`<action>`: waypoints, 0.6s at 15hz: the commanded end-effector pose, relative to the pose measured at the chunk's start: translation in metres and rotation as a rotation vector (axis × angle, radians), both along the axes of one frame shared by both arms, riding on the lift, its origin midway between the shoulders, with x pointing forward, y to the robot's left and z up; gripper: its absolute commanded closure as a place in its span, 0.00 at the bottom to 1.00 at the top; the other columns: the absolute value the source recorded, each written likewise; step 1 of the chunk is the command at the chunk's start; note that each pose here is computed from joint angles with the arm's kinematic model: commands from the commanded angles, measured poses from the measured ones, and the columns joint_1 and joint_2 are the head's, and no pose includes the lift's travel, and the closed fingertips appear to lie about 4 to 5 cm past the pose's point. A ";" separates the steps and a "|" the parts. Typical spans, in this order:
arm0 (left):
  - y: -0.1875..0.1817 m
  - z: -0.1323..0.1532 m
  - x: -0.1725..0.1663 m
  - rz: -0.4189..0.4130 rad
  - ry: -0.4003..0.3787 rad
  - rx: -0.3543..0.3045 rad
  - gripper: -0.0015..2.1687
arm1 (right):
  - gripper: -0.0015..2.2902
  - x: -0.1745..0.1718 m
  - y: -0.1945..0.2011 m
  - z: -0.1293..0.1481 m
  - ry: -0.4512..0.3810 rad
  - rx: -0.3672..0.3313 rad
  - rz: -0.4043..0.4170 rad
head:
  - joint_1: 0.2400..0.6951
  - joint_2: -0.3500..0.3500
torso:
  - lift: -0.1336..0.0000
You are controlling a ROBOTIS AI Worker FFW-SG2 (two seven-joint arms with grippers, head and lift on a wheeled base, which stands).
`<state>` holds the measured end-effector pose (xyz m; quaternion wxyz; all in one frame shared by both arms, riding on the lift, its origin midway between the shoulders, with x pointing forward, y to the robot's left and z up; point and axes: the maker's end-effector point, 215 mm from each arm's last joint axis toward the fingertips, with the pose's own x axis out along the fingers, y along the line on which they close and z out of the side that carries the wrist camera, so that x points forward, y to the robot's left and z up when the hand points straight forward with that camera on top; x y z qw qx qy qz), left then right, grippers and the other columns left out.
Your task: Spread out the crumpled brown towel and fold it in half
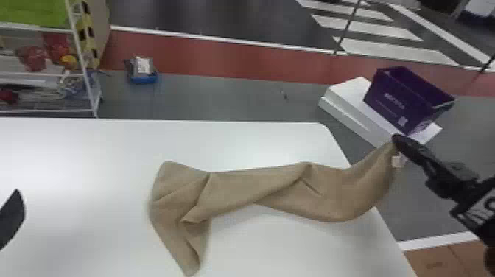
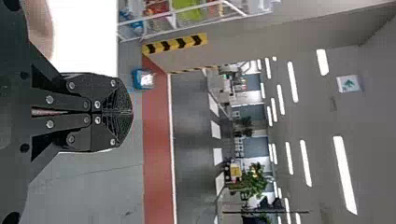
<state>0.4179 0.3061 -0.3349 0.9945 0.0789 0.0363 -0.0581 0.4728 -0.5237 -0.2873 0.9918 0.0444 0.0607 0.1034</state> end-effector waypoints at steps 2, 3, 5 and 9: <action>-0.004 0.009 -0.003 -0.007 -0.014 0.003 0.08 | 0.92 -0.022 0.041 -0.067 0.200 -0.007 0.133 | 1.00 0.12 | 0.07; -0.003 0.008 -0.004 -0.004 -0.012 0.003 0.08 | 0.91 -0.032 0.047 -0.082 0.249 -0.032 0.149 | 1.00 0.14 | 0.07; -0.005 0.005 -0.003 -0.004 -0.008 0.005 0.08 | 0.77 -0.049 0.054 -0.099 0.301 -0.026 0.190 | 1.00 0.18 | 0.07; -0.012 0.005 -0.002 -0.008 -0.008 0.006 0.08 | 0.41 -0.096 0.077 -0.131 0.508 0.083 0.332 | 1.00 0.21 | 0.07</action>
